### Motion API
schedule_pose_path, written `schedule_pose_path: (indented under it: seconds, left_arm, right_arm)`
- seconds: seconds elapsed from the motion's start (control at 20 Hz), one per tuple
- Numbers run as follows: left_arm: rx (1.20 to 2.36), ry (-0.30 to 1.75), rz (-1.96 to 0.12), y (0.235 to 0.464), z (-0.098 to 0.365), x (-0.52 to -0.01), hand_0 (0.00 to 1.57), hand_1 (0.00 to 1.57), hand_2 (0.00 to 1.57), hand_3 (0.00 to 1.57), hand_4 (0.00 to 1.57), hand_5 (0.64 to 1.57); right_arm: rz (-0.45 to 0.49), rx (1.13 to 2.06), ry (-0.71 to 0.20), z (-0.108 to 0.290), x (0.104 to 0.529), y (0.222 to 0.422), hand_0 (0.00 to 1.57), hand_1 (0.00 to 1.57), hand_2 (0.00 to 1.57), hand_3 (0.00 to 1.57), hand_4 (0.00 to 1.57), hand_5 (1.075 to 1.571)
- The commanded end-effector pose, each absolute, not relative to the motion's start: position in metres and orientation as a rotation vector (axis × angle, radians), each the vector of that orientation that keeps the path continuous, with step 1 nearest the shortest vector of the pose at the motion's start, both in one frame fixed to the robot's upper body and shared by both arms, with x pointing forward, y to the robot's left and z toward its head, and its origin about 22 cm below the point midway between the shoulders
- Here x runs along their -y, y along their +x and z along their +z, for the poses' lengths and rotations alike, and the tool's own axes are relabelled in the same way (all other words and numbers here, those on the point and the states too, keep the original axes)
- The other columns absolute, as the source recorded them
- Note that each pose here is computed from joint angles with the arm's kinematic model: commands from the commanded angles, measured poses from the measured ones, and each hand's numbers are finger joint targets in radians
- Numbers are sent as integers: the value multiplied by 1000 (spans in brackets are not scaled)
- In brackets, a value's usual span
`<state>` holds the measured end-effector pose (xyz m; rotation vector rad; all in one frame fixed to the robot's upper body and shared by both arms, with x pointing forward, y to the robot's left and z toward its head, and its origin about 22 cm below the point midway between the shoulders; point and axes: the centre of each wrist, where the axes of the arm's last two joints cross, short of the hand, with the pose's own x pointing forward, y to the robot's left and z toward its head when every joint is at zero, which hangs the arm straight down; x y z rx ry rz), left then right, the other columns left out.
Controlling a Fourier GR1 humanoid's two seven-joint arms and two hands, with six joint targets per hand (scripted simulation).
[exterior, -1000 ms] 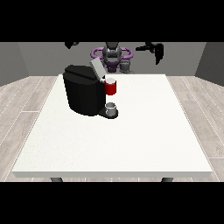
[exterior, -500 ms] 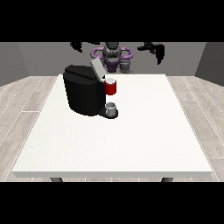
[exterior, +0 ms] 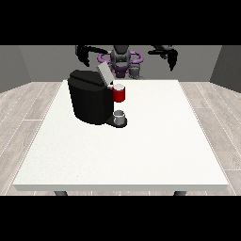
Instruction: Insert the coffee pod into the coffee machine and close the lid
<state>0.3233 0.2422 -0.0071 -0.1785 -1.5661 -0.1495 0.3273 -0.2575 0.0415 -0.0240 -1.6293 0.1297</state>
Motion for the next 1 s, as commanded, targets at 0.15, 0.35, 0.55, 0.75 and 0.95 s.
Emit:
schedule_pose_path:
  seconds: [0.15, 0.35, 0.55, 0.75, 0.95]
  left_arm:
    - [1624, -124, -159, 319, 14, -253, 0, 0, 0, 0, 0, 1571]
    - [1598, -120, -129, 304, 8, -280, 0, 0, 0, 0, 0, 1571]
    - [1676, -108, -155, 305, 25, -264, 0, 0, 0, 0, 0, 1571]
    - [1655, -95, -109, 301, 19, -252, 0, 0, 0, 0, 0, 1571]
    - [1667, -71, -139, 303, 30, -247, 0, 0, 0, 0, 0, 1571]
  right_arm:
    - [164, 1665, 14, 44, 217, 346, 0, 0, 0, 0, 0, 1571]
    - [198, 1634, 31, 58, 226, 355, 0, 0, 0, 0, 0, 1571]
    - [235, 1687, -27, 62, 250, 370, 0, 0, 0, 0, 0, 1571]
    - [245, 1668, -11, 55, 231, 372, 0, 0, 0, 0, 0, 1571]
    - [238, 1679, -12, 58, 214, 380, 0, 0, 0, 0, 40, 1571]
